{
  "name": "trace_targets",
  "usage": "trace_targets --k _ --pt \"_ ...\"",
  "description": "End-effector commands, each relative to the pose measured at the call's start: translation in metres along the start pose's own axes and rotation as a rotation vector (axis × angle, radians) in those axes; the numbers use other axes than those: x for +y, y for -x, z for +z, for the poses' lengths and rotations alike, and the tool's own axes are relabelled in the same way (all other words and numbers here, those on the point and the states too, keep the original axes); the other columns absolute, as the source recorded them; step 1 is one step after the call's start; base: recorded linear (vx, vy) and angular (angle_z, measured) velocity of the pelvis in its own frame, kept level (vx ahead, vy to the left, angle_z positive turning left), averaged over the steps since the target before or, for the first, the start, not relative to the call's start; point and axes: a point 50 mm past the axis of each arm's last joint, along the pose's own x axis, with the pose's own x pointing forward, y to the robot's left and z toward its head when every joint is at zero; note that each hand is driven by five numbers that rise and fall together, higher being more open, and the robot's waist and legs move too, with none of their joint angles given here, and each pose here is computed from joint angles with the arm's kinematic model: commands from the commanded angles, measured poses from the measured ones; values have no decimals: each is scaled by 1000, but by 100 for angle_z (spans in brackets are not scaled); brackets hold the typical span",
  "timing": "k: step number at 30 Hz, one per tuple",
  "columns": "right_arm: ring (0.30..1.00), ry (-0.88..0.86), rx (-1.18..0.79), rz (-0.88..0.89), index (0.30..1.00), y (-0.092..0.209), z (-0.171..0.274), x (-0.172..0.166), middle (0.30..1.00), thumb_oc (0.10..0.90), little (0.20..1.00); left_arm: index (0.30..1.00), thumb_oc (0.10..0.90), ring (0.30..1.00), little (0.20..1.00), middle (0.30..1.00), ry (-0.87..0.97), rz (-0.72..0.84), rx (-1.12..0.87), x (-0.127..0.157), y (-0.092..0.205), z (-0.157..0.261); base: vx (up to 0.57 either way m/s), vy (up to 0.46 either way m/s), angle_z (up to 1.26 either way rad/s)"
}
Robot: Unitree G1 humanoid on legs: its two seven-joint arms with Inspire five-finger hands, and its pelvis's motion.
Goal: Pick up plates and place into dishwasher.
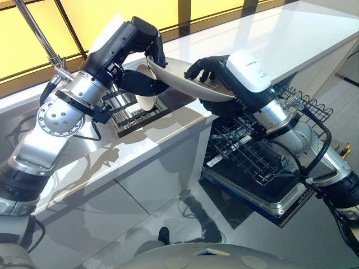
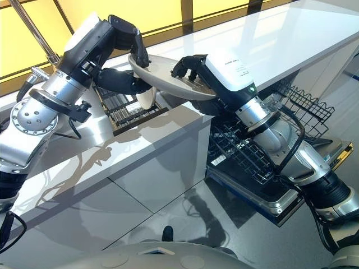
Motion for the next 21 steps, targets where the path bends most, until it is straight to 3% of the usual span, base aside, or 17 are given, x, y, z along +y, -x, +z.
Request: trace_targets --k 1,13,21 --pt "300 -25 -92 -320 300 -18 15 -46 300 100 200 900 800 900 900 900 24 16 -327 4 -7 54 0 0 0" --pt "300 5 36 -655 300 7 -18 -75 300 100 200 900 800 900 900 900 -131 174 -183 30 15 30 13 0 1" --pt "300 59 282 -815 300 45 -65 -91 300 100 200 900 800 900 900 900 -252 406 20 73 48 -6 21 -4 3"
